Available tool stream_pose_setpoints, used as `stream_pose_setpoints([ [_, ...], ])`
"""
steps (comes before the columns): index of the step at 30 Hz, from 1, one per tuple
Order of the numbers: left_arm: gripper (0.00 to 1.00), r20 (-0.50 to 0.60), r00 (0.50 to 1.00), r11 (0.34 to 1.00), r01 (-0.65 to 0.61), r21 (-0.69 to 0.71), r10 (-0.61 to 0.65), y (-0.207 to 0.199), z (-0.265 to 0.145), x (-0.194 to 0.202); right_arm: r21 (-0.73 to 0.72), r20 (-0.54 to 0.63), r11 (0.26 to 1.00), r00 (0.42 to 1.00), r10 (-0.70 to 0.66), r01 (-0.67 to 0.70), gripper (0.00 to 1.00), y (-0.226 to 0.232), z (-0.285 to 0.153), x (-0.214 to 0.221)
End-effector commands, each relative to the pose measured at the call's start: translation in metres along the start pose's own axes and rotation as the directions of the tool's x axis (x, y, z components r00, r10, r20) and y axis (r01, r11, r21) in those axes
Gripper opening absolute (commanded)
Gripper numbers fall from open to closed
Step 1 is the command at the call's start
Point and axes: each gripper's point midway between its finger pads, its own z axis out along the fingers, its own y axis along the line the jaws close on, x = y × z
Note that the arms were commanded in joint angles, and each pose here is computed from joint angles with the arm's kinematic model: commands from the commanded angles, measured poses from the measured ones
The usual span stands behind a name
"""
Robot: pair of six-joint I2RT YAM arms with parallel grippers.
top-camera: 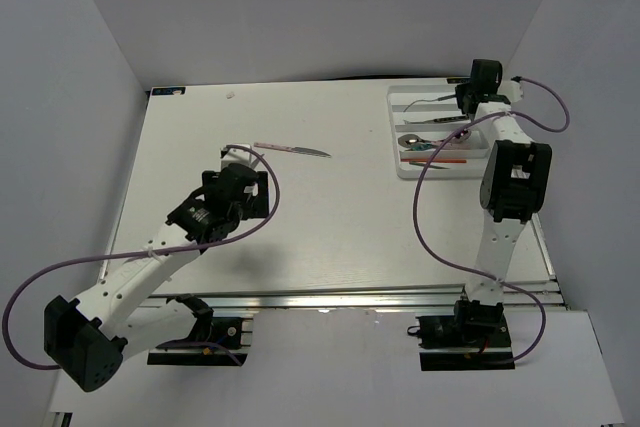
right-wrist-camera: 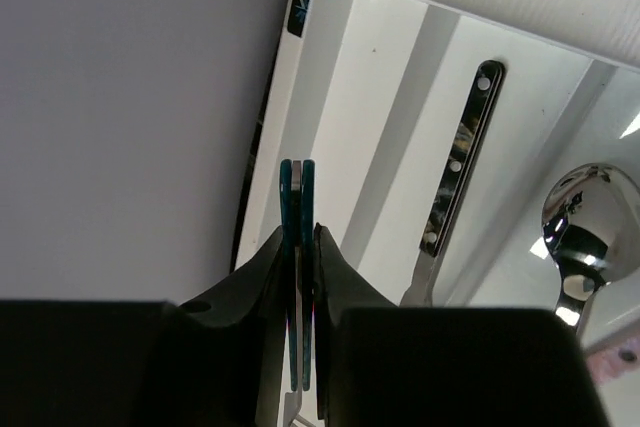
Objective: Sort the eating utensils into containers
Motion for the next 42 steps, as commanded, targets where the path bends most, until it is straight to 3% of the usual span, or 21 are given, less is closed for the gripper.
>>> stream_pose_setpoints([
  [1, 0.98, 0.035, 0.999, 0.998, 0.026, 0.054, -0.028, -0.006, -0.006, -0.005, -0.072, 0.033, 0.997, 0.999, -0.007, 0.009, 0.00, 0.028, 0.008, -0.006],
  [8, 0.98, 0.047, 0.998, 0.997, 0.026, 0.077, -0.029, -0.008, -0.007, -0.007, -0.070, -0.007, 0.995, 0.997, -0.073, 0.072, 0.00, 0.019, 0.033, 0.002],
  [9, 0.98, 0.044, 0.999, 0.997, 0.024, 0.077, -0.028, -0.009, -0.006, -0.006, -0.057, -0.011, 0.995, 0.997, -0.079, 0.078, 0.14, 0.009, 0.035, 0.006],
  [12, 0.98, 0.033, 0.999, 0.997, 0.019, 0.076, -0.022, -0.010, -0.005, -0.004, -0.048, -0.009, 0.995, 0.996, -0.086, 0.085, 0.44, 0.005, 0.037, 0.005],
  [14, 0.98, 0.033, 0.999, 0.997, 0.019, 0.076, -0.022, -0.010, -0.005, -0.004, -0.041, -0.016, 0.995, 0.996, -0.091, 0.091, 0.54, 0.002, 0.038, 0.004],
  [17, 0.98, 0.043, 0.999, 0.998, 0.027, 0.063, -0.030, -0.006, -0.007, -0.007, -0.025, -0.002, 0.995, 0.995, -0.100, 0.100, 0.60, 0.004, 0.033, -0.005],
  [18, 0.98, 0.047, 0.998, 0.998, 0.029, 0.054, -0.031, -0.005, -0.007, -0.007, -0.028, 0.003, 0.994, 0.994, -0.105, 0.105, 0.69, 0.006, 0.030, -0.008],
  [19, 0.98, 0.054, 0.998, 0.998, 0.034, 0.046, -0.037, -0.003, -0.008, -0.011, -0.031, 0.025, 0.993, 0.993, -0.112, 0.113, 0.85, 0.012, 0.022, -0.015],
  [21, 0.98, 0.057, 0.997, 0.999, 0.049, 0.005, -0.049, 0.003, -0.008, -0.012, -0.024, 0.047, 0.992, 0.992, -0.119, 0.120, 0.89, 0.016, 0.014, -0.026],
  [27, 0.98, 0.018, 0.992, 0.990, 0.126, -0.069, -0.125, 0.006, 0.010, -0.026, -0.093, 0.117, 0.961, 0.962, -0.248, 0.260, 0.89, 0.072, -0.048, -0.065],
  [31, 0.98, -0.060, 0.988, 0.989, 0.137, -0.050, -0.140, 0.006, 0.036, -0.047, -0.153, 0.120, 0.834, 0.847, -0.518, 0.531, 0.89, 0.102, -0.131, -0.046],
  [32, 0.98, -0.094, 0.987, 0.991, 0.130, -0.028, -0.132, 0.005, 0.049, -0.052, -0.191, 0.098, 0.755, 0.777, -0.622, 0.628, 0.89, 0.100, -0.147, -0.027],
  [33, 0.98, -0.125, 0.978, 0.986, 0.165, -0.036, -0.168, 0.019, 0.062, -0.054, -0.208, 0.013, 0.713, 0.731, -0.683, 0.670, 0.89, 0.069, -0.148, -0.001],
  [34, 0.98, -0.164, 0.972, 0.985, 0.171, -0.018, -0.171, 0.019, 0.072, -0.052, -0.386, -0.032, 0.652, 0.697, -0.717, 0.653, 0.89, 0.078, -0.189, 0.021],
  [37, 0.98, -0.362, 0.925, 0.989, 0.141, 0.033, -0.119, 0.010, 0.115, -0.022, -0.629, -0.123, 0.540, 0.614, -0.779, 0.559, 0.89, 0.043, -0.240, 0.073],
  [42, 0.98, -0.422, 0.896, 0.988, 0.153, 0.005, -0.137, 0.013, 0.148, -0.020, -0.744, -0.171, 0.433, 0.482, -0.859, 0.509, 0.89, -0.001, -0.294, 0.124],
])
